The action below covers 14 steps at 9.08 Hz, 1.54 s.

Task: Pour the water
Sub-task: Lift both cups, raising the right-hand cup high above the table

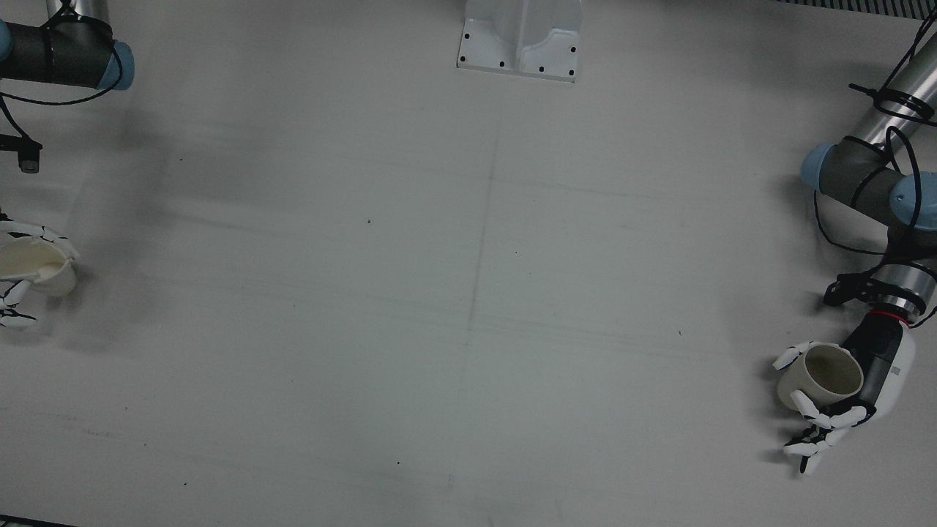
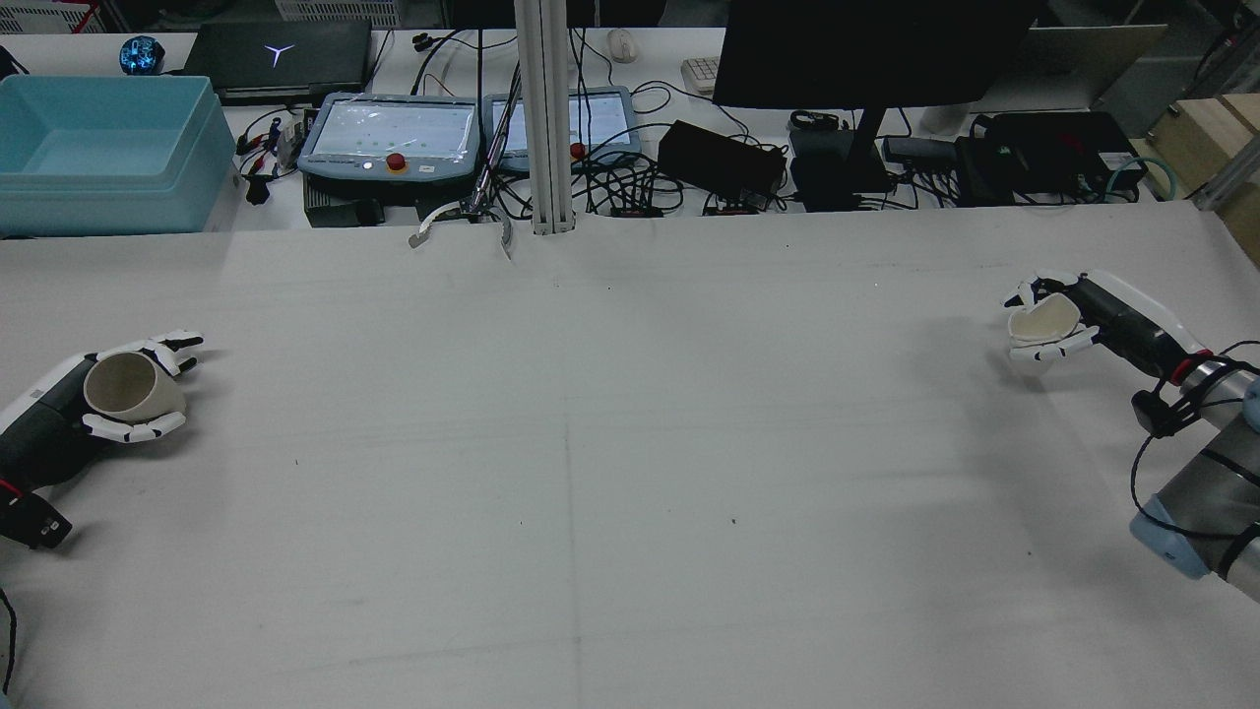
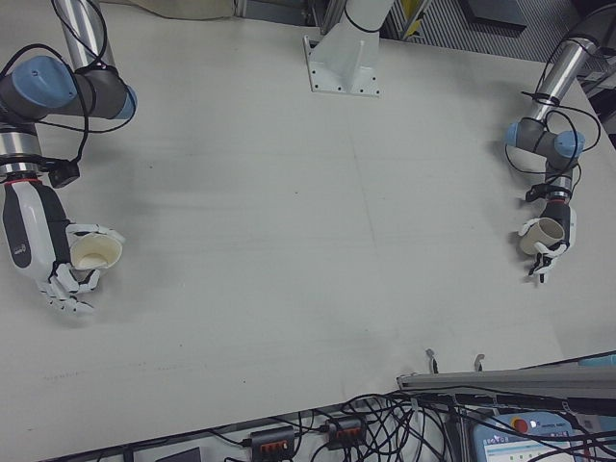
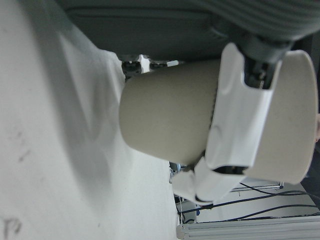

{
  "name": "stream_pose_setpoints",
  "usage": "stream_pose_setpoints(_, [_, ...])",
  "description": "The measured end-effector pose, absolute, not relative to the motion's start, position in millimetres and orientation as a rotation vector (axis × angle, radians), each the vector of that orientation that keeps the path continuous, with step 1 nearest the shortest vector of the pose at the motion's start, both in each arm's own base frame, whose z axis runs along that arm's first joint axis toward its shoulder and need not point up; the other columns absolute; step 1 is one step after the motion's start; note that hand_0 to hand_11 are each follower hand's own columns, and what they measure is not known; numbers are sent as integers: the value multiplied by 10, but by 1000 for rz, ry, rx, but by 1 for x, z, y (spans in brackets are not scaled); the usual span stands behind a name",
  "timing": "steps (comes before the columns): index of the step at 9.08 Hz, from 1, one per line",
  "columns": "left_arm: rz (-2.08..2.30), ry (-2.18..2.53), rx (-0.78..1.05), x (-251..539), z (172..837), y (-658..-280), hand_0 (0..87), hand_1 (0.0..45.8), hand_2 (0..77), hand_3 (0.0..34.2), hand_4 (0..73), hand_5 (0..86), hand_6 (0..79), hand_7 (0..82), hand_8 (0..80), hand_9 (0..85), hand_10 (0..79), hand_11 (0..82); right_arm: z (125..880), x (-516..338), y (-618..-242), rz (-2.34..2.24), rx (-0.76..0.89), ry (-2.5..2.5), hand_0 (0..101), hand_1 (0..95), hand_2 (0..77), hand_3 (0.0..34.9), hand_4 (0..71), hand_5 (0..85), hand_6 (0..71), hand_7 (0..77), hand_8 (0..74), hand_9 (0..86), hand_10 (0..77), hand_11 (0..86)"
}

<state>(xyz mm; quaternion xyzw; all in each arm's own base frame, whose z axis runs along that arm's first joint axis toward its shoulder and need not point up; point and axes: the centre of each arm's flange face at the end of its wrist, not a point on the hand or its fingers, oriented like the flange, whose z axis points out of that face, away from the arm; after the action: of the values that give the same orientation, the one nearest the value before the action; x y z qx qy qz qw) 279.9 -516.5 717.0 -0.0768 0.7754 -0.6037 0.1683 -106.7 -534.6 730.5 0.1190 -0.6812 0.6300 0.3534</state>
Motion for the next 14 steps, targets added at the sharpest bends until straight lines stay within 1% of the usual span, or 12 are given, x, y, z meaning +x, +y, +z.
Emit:
stream_pose_setpoints(1, [-1722, 2205, -214, 278, 722, -514, 694, 295, 349, 45, 436, 464, 147, 251, 60, 65, 87, 147, 716, -104, -536, 1628, 337, -1773, 610, 229, 235, 113, 147, 693, 245, 376, 175, 251, 147, 229])
stream_pose_setpoints(2, [-1724, 2205, -214, 277, 724, -513, 694, 295, 349, 45, 436, 464, 147, 251, 60, 65, 87, 147, 708, -102, -536, 1630, 353, -1781, 731, 240, 284, 119, 245, 687, 415, 567, 322, 453, 273, 398])
stream_pose_setpoints(3, [-1724, 2205, -215, 277, 724, -512, 691, 295, 349, 43, 436, 464, 147, 251, 60, 65, 87, 147, 702, -99, -536, 1634, 363, -1786, 731, 240, 284, 119, 245, 687, 415, 567, 322, 453, 273, 398])
stream_pose_setpoints(4, [-1723, 2208, -219, 277, 723, -512, 691, 295, 349, 43, 431, 464, 147, 251, 60, 65, 82, 147, 693, -93, -535, 1642, 372, -1791, 775, 240, 316, 114, 267, 698, 431, 595, 338, 464, 305, 458])
stream_pose_setpoints(6, [-1708, 2222, -236, 283, 702, -515, 691, 289, 349, 43, 431, 464, 158, 267, 60, 65, 71, 142, 654, -63, -536, 1675, 410, -1842, 756, 262, 327, 114, 256, 698, 409, 567, 322, 442, 278, 431])
stream_pose_setpoints(7, [-1694, 2227, -248, 291, 677, -519, 694, 289, 349, 87, 431, 464, 158, 278, 60, 65, 71, 136, 624, -45, -539, 1701, 416, -1885, 708, 262, 327, 116, 240, 698, 404, 567, 322, 442, 278, 431])
stream_pose_setpoints(8, [-1675, 2219, -279, 310, 650, -517, 811, 289, 349, 87, 431, 464, 169, 284, 60, 65, 71, 136, 592, -31, -545, 1714, 428, -1936, 708, 262, 327, 116, 256, 693, 415, 562, 327, 442, 278, 431])
stream_pose_setpoints(9, [-1652, 2203, -320, 337, 616, -513, 811, 289, 360, 87, 442, 464, 169, 284, 60, 60, 82, 147, 551, -17, -554, 1716, 451, -1990, 767, 262, 327, 115, 289, 698, 453, 600, 327, 442, 278, 431])
stream_pose_setpoints(10, [-1627, 2186, -361, 365, 579, -511, 806, 289, 360, 87, 442, 464, 169, 284, 60, 60, 87, 147, 509, -6, -565, 1709, 476, -2039, 767, 262, 327, 115, 289, 698, 453, 600, 327, 442, 278, 431])
stream_pose_setpoints(11, [-1586, 2159, -414, 394, 532, -509, 806, 289, 365, 87, 442, 464, 180, 284, 71, 65, 87, 153, 468, 4, -576, 1694, 500, -2089, 798, 262, 327, 118, 316, 698, 475, 627, 338, 453, 278, 431])
stream_pose_setpoints(12, [-1532, 2123, -472, 421, 480, -510, 807, 289, 365, 85, 442, 464, 185, 289, 71, 65, 87, 142, 429, 9, -587, 1669, 519, -2141, 799, 262, 327, 117, 338, 709, 502, 671, 349, 469, 295, 458])
stream_pose_setpoints(14, [-1434, 2056, -565, 456, 395, -514, 805, 289, 365, 85, 442, 464, 185, 295, 71, 65, 71, 142, 359, -1, -607, 1612, 546, -2219, 799, 262, 327, 117, 355, 709, 529, 682, 355, 480, 311, 475])
